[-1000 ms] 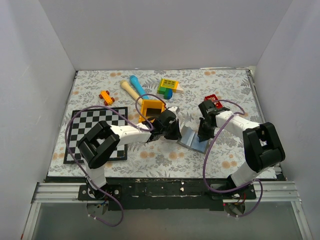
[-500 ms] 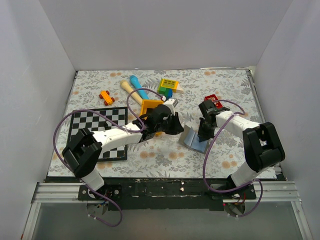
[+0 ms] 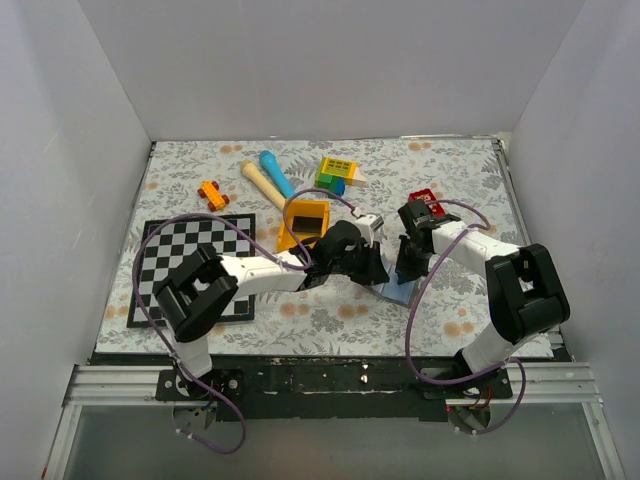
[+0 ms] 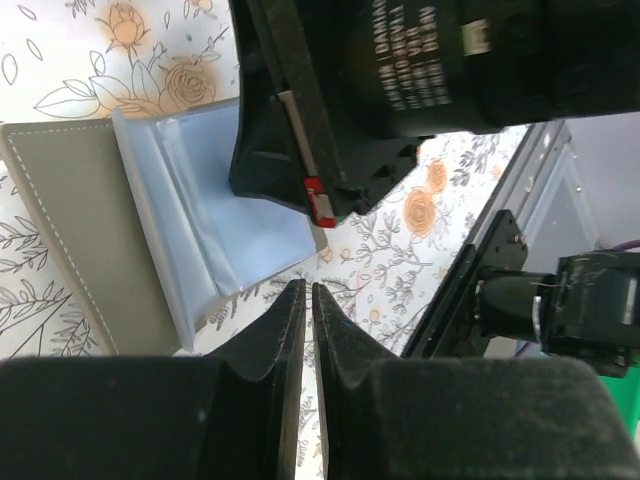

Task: Put the credit cards into the card holder
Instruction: Open the card holder at the center of the board.

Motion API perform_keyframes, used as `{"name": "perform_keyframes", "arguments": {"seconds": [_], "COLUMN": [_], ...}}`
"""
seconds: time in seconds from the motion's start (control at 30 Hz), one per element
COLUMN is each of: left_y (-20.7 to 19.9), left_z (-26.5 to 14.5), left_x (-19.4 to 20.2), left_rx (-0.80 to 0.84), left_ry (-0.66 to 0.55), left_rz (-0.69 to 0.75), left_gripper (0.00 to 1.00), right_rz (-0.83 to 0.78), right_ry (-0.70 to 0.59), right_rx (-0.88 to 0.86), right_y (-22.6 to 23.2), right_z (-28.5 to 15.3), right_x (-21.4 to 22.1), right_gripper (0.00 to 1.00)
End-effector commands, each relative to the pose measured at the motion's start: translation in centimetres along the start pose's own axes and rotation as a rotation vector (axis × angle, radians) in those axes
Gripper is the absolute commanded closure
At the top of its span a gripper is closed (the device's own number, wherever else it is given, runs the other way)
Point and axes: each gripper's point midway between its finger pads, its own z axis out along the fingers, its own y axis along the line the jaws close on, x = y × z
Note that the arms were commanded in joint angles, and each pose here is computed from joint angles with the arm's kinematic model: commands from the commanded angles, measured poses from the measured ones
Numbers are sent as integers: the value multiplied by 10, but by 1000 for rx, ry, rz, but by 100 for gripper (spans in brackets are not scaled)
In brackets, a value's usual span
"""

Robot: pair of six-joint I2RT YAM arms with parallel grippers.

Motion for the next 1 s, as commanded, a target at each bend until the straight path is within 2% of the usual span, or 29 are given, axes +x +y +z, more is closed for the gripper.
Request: {"name": "perform_keyframes", "arguments": {"seconds": [0.0, 0.17, 0.23, 0.4, 0.6, 0.97], "left_y": [-9, 14, 23, 45, 70, 117], "left_z": [13, 28, 32, 38, 44, 26], "left_x": [-9, -3, -2, -3, 5, 15], "left_rx": [34, -57, -97, -151, -219, -322], "left_ry": [-5, 16, 20, 24, 61, 71], "left_rz": [45, 48, 53, 36, 36, -20], "left_gripper": [93, 95, 90, 100, 100, 100], "right_rz": [2, 2, 3, 4, 4, -6], "right_ry": [12, 11, 10, 13, 12, 8], "right_rx": [0, -2, -3, -3, -6, 10], "right_y": [1, 0, 0, 0, 1, -2], "right_z": [3, 3, 3, 2, 2, 0], "right_x": [0, 1, 0, 1, 0, -1], "right_gripper": [99, 99, 99, 99, 99, 99]}}
